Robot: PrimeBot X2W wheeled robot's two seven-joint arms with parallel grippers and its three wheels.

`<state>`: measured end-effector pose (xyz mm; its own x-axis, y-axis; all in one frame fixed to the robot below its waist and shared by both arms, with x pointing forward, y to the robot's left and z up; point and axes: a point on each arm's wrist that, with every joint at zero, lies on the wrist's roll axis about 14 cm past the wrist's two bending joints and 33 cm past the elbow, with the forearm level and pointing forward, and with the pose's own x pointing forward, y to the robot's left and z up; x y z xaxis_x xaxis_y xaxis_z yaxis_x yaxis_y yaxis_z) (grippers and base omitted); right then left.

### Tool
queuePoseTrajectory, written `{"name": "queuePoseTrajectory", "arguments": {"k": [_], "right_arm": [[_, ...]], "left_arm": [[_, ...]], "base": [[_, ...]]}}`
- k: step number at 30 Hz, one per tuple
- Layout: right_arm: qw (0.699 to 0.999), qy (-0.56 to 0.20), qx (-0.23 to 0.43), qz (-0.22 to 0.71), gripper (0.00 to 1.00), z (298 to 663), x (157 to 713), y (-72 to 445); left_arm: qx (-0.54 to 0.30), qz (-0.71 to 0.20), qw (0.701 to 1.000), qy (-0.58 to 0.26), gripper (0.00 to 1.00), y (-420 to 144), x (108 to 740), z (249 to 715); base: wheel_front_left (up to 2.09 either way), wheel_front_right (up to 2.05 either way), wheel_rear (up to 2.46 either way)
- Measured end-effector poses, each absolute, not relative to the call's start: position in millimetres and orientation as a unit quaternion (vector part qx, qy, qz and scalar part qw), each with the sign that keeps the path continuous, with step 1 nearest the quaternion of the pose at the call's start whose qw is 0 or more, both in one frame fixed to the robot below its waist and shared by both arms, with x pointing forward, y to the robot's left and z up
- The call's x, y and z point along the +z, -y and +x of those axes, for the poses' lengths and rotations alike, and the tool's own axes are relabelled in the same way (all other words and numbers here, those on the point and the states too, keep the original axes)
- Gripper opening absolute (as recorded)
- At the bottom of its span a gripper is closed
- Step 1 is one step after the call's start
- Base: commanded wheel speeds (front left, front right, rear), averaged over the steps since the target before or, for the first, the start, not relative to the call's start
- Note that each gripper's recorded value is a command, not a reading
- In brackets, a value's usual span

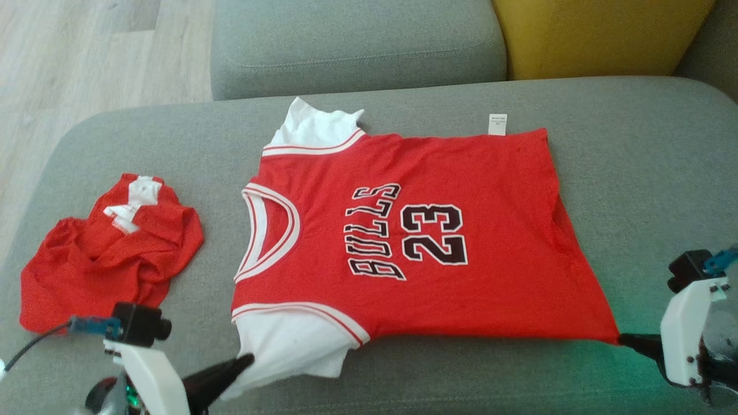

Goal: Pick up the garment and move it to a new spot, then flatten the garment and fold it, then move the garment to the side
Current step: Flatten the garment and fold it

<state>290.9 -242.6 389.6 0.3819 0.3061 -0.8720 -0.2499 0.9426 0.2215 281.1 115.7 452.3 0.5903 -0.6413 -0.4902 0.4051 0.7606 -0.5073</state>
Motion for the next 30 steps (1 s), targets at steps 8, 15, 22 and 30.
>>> {"name": "queuePoseTrajectory", "arguments": {"k": [8,15,22,30], "right_arm": [[0.826,-0.536,0.17,0.044,0.0,282,399,247],[0.837,-0.519,0.166,0.054,0.0,297,405,245],[0.865,-0.471,0.164,0.05,0.0,336,425,242],[0.877,-0.455,0.151,0.03,0.0,366,423,247]], "left_arm": [[-0.311,-0.185,0.865,-0.348,0.0,-113,461,272],[-0.311,-0.186,0.876,-0.319,0.0,-113,474,289],[-0.316,-0.184,0.887,-0.283,0.0,-109,493,318],[-0.311,-0.188,0.893,-0.265,0.0,-105,502,359]], "base": [[0.0,0.0,0.0],[0.0,0.0,0.0],[0.0,0.0,0.0],[0.0,0.0,0.0]]}}
